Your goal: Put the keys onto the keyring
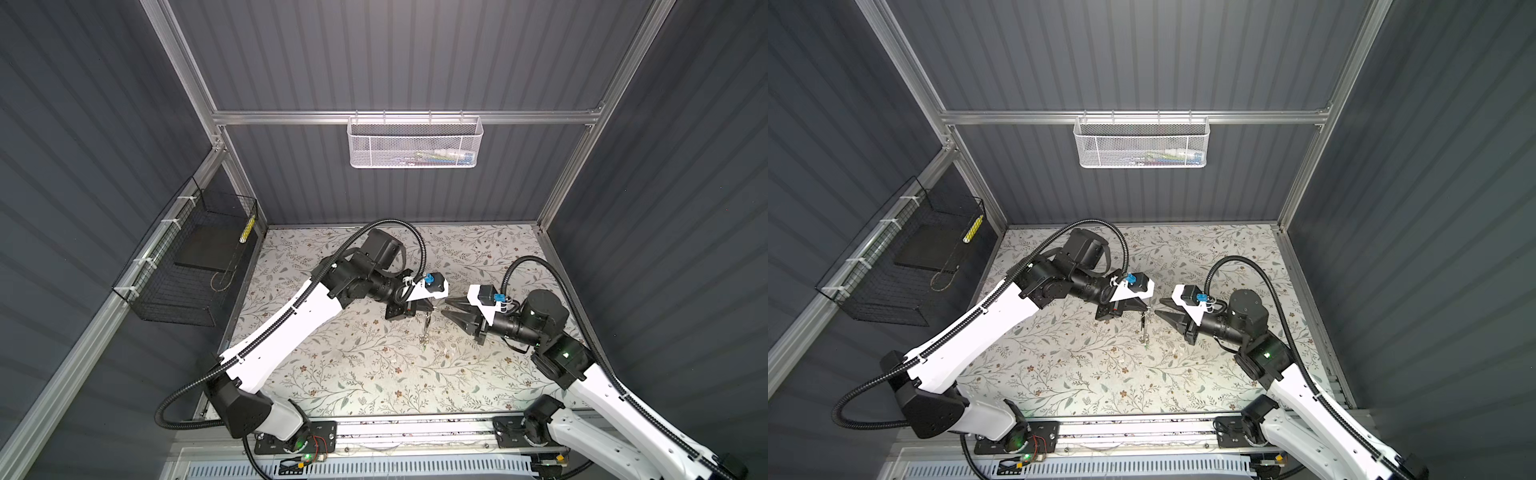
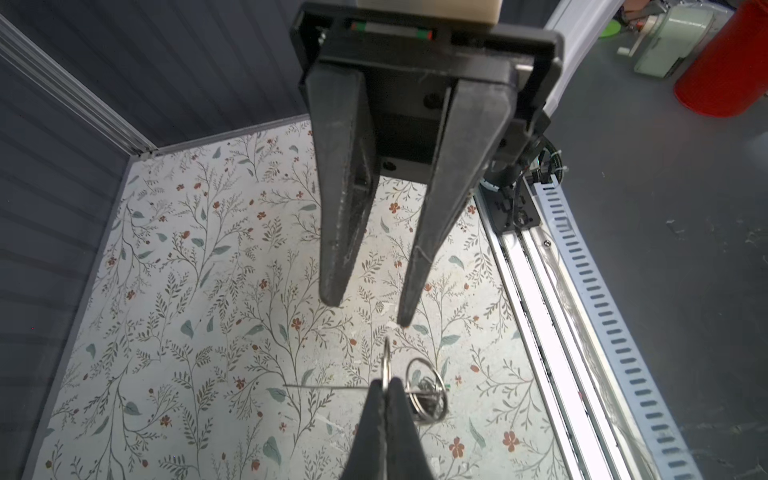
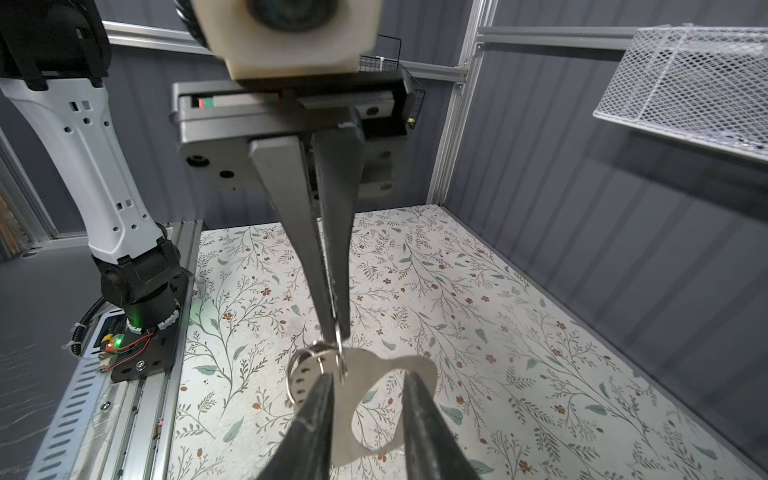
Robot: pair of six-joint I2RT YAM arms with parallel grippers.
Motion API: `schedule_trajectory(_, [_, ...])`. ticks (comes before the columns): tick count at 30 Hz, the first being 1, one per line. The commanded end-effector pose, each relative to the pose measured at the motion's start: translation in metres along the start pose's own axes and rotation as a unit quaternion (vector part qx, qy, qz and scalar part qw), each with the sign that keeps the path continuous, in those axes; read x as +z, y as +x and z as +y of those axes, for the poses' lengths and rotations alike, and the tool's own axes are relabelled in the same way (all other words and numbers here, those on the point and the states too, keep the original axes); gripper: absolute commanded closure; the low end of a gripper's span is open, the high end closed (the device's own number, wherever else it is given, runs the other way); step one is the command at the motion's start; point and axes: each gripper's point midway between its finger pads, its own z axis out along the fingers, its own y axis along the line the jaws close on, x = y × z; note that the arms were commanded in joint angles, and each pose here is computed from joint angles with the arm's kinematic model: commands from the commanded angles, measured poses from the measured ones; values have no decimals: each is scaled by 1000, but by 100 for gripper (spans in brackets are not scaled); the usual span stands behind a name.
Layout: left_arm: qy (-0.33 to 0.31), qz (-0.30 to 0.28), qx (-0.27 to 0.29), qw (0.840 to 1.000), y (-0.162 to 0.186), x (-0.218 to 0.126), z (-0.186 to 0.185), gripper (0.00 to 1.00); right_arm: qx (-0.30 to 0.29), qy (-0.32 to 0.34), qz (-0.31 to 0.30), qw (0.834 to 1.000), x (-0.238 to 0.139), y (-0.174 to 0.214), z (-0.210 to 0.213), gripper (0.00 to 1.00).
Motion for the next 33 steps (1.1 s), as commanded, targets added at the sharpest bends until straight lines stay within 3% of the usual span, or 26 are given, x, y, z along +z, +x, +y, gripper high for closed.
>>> schedule_trajectory(1, [13,35,1,999,7,-6,-9,100,-7,-16,-7,1000,4,-10,5,71])
schedule_trajectory(18, [24,32,6,999,1,-2,-13,100,15,-45,-11,999,18,-4,12,80])
schedule_trajectory(33, [25,-5,21,999,-13,-6,-16,100,26,-48,7,998,22,8,12,90])
